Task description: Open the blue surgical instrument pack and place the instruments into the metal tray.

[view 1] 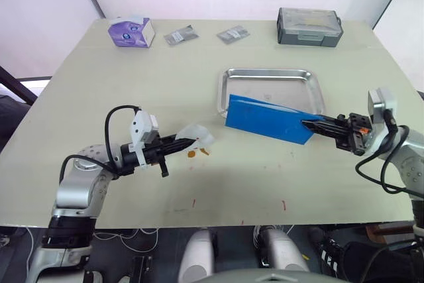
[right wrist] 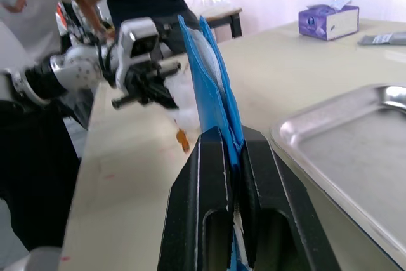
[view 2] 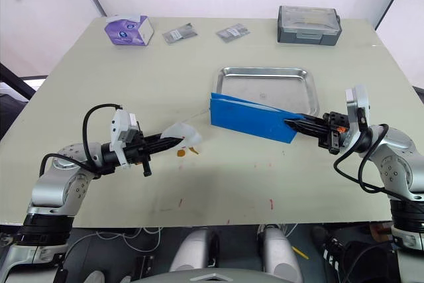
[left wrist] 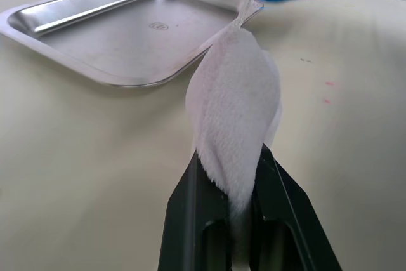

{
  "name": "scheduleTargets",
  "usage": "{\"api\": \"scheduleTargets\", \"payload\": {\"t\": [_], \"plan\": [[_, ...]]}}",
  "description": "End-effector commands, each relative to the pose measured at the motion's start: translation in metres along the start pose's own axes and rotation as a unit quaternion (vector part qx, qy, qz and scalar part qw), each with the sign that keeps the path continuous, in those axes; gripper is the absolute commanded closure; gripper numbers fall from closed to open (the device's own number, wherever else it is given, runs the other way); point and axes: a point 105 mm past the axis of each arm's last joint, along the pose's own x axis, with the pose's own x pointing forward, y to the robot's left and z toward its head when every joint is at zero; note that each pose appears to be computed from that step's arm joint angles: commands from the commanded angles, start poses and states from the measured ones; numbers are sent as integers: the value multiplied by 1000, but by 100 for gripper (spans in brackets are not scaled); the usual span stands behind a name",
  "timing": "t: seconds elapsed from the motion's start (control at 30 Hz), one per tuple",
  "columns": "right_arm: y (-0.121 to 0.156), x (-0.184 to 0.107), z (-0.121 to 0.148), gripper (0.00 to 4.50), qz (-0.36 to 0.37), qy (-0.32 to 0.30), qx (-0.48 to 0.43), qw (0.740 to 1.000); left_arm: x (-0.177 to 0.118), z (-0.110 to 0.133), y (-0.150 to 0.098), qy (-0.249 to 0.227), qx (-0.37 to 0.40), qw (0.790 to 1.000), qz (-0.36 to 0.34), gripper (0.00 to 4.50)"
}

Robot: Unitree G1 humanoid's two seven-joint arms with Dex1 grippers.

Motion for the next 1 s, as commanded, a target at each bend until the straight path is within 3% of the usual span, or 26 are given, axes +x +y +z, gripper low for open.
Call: {"api": "scheduleTargets", "payload": {"t": [0.03, 0.4, 0.57, 0.73, 0.87, 1.0], "plan": [[7, 1, 28, 450, 12, -49, -22, 998, 0, 5, -2, 0, 20, 1000, 2, 443], [10, 10, 41, 450, 22, -97, 15, 995, 5, 5, -4, 3, 24, 1000, -8, 443], [10, 12, 29, 450, 19, -54, -6, 998, 2, 4, -7, 25, 33, 999, -23, 443], [7, 8, 3, 450, 18, 20, -53, 998, -14, -8, -6, 125, 88, 987, -50, 443], [5, 9, -24, 450, 37, 84, -93, 991, -24, -21, -10, 218, 128, 963, -93, 443], [2, 10, -41, 450, 57, 123, -126, 983, -21, -32, -12, 247, 139, 953, -110, 443]]}}
